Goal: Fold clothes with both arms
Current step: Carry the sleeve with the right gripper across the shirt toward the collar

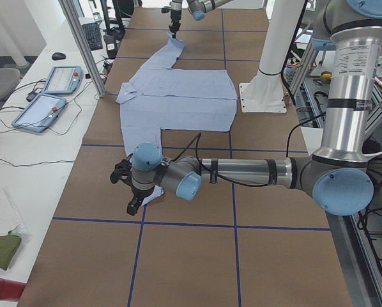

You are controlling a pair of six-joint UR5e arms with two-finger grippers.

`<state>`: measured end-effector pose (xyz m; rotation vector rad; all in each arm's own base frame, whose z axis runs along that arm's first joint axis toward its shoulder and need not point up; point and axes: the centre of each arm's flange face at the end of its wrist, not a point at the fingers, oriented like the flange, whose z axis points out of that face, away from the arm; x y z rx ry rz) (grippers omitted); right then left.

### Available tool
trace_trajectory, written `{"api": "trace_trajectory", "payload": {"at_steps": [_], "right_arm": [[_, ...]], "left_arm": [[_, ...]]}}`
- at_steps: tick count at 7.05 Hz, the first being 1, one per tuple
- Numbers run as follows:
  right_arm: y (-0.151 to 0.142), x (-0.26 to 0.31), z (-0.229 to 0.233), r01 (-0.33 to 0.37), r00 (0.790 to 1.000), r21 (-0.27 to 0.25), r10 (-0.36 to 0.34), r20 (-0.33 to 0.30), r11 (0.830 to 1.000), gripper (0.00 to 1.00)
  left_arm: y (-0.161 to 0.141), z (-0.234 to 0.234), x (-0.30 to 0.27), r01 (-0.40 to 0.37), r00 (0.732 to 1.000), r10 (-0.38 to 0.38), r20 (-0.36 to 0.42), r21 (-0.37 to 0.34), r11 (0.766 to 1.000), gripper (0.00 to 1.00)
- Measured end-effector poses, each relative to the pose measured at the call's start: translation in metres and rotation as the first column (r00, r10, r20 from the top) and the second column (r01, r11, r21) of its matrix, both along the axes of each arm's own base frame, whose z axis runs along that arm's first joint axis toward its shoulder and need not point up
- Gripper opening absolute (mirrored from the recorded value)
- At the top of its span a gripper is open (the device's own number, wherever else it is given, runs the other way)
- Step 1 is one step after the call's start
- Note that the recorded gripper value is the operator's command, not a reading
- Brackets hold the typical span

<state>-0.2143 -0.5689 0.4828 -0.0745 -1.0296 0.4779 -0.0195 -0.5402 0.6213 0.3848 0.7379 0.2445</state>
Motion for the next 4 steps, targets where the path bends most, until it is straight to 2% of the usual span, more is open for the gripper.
{"api": "trace_trajectory", "payload": {"at_steps": [2,4], "right_arm": [[-0.031,-0.060,-0.090,0.019,0.999,0.006,-0.020,0.027,1.000,0.00],[-0.025,-0.159,-0.180,-0.004,0.999,0.030,0.002,0.050,1.000,0.00]], "left_arm": [[0.000,0.001,0.000,0.000,1.000,0.000,0.000,-0.002,1.000,0.99],[0.000,0.001,0.000,0.001,1.000,-0.001,0.000,-0.003,1.000,0.99]]}}
